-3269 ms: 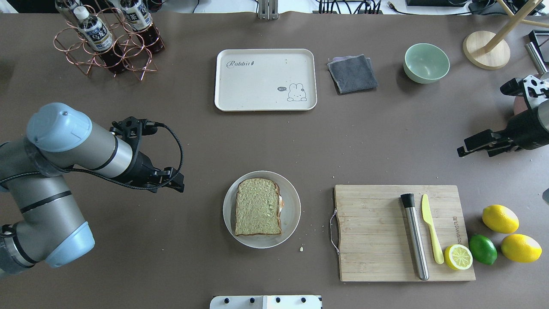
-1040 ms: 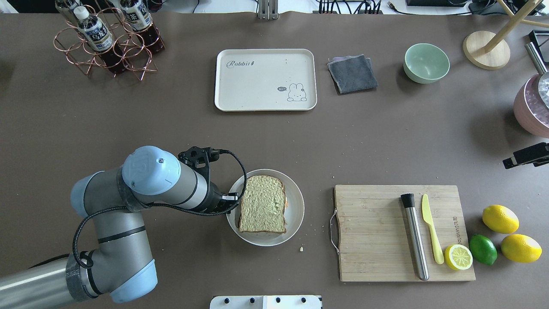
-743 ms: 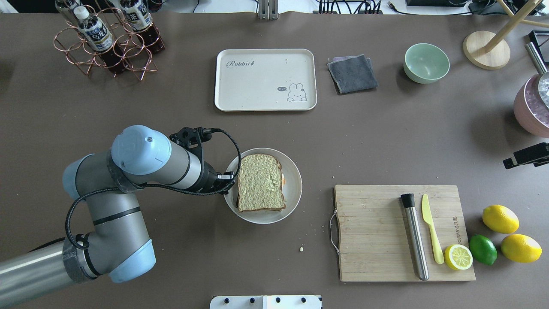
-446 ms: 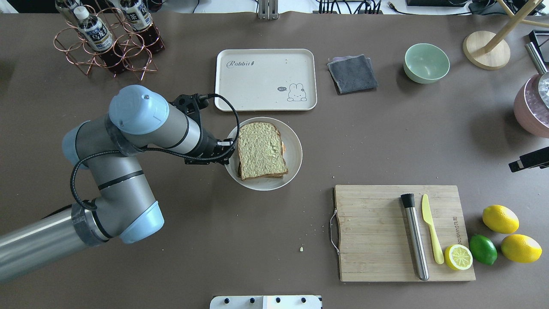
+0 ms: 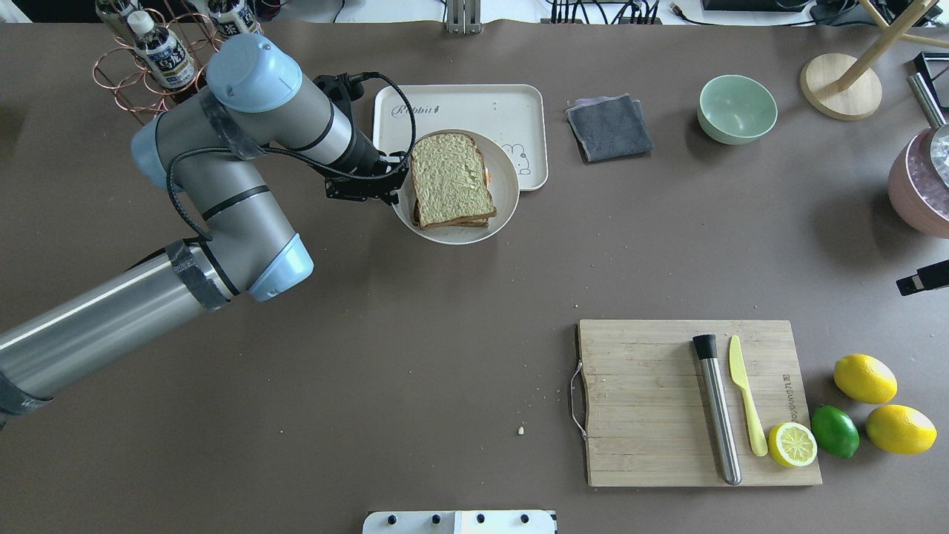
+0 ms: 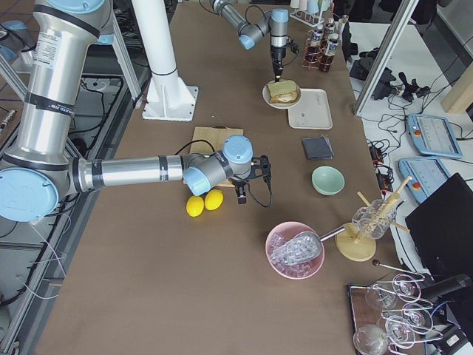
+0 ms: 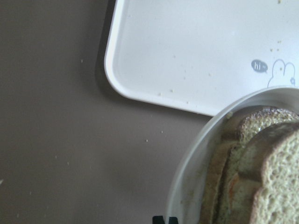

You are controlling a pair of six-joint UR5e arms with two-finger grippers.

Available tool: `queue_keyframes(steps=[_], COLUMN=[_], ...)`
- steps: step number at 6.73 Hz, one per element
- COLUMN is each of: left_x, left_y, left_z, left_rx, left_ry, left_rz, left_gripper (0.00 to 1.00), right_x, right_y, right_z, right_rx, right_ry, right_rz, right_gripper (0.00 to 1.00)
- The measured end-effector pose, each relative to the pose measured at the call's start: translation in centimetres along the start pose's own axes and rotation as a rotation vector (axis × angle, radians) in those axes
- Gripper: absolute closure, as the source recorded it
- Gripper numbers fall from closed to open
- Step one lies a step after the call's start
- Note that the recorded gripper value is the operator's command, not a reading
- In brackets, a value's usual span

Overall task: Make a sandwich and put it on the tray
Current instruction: 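Lift the plate with the left gripper and carry it onto the white tray, then release the plate on the tray and raise the left gripper away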

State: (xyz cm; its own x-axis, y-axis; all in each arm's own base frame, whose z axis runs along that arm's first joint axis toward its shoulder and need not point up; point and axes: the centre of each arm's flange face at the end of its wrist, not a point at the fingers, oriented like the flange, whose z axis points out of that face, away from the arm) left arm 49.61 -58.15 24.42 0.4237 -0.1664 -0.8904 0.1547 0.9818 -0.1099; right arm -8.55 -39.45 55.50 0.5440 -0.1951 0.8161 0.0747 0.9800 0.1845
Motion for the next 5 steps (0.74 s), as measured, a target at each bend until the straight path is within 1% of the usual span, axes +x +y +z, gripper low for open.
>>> queue_keyframes(steps=[1, 2, 3, 5], left_x=[0.9, 1.2, 0.8, 0.8], left_y=[-3.6, -6.4, -8.3, -10.0], left_z=[1.5, 3.0, 4.4, 5.8], left_rx=[0.009, 0.018, 0.023, 0.027], left_ry=[-0.01, -0.013, -0.012, -0.019], left_rz=[0.019, 0.032, 0.037, 0.032], left_gripper=[1.0, 1.0, 1.0, 1.0], right_x=[0.5, 0.7, 0.8, 1.2], right_y=[0.0, 0.0, -0.1, 0.0], right_z=[-0.8, -1.3, -1.7, -2.0], right_rx=[0.015, 0.023, 0.03, 0.037], right_ry=[-0.005, -0.012, -0.014, -0.013], right_rz=[-0.017, -0.026, -0.028, -0.022], right_gripper=[0.0, 0.0, 0.0, 0.0])
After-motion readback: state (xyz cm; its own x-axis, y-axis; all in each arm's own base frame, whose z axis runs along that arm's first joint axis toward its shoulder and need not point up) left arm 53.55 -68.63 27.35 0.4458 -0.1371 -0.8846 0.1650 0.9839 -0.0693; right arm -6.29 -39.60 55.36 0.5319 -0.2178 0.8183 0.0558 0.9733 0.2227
